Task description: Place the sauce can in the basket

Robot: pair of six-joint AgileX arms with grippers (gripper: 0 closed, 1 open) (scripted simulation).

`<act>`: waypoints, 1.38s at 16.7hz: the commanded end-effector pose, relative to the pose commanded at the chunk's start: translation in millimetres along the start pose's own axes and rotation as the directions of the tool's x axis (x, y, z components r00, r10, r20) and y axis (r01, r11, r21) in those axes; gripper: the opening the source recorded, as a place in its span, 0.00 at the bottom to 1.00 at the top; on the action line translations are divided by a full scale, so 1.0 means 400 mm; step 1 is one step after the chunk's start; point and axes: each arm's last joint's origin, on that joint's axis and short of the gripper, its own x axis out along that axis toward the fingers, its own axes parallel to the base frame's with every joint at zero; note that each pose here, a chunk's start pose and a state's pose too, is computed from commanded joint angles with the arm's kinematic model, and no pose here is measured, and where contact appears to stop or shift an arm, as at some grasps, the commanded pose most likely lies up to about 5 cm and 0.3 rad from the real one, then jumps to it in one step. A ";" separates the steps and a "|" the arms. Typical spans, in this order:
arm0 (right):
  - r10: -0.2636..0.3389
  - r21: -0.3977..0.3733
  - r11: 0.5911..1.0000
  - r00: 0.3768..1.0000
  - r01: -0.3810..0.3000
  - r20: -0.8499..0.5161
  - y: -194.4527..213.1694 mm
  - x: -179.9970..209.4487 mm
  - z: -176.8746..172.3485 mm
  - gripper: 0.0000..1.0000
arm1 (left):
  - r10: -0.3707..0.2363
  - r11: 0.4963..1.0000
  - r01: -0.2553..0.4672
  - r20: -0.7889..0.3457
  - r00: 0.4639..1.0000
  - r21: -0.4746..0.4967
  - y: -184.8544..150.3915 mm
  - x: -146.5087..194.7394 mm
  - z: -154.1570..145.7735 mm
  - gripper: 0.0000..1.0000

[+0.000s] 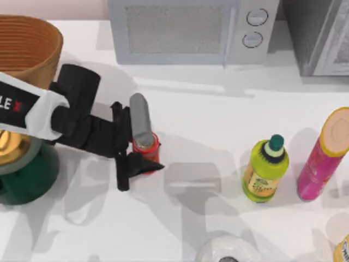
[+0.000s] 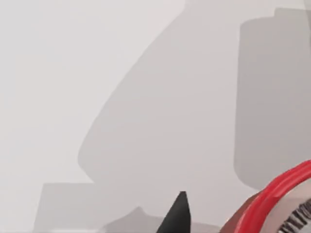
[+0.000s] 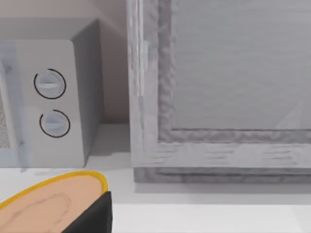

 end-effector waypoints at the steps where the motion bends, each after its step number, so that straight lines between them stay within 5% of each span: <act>1: 0.000 0.000 1.000 1.000 0.000 0.000 0.000 0.000 0.000 1.00 | 0.000 1.000 0.000 0.000 1.000 0.000 0.000 0.000 0.000 0.00; 5: 0.000 0.000 1.000 1.000 0.000 0.000 0.000 0.000 0.000 1.00 | 0.047 0.999 -0.047 -0.010 0.999 0.000 0.025 -0.017 0.023 0.00; 10: 0.000 0.000 1.000 1.000 0.000 0.000 0.000 0.000 0.000 1.00 | 0.343 0.932 -0.348 -0.070 0.937 -0.097 0.158 -0.174 0.148 0.00; 13: 0.000 0.000 1.000 1.000 0.000 0.000 0.000 0.000 0.000 1.00 | 0.557 0.765 -0.574 -0.147 0.817 -0.291 0.223 -0.359 0.208 0.00; 16: 0.000 0.000 1.000 1.000 0.000 0.000 0.000 0.000 0.000 1.00 | 0.702 0.490 -0.717 -0.263 0.662 -0.496 0.228 -0.557 0.225 0.00; 20: 0.000 0.000 1.000 1.000 0.000 0.000 0.000 0.000 0.000 1.00 | 0.760 0.179 -0.761 -0.404 0.509 -0.624 0.187 -0.729 0.207 0.00; 23: 0.000 0.000 1.000 1.000 0.000 0.000 0.000 0.000 0.000 1.00 | 0.761 0.122 -0.761 -0.432 0.484 -0.638 0.175 -0.756 0.199 0.00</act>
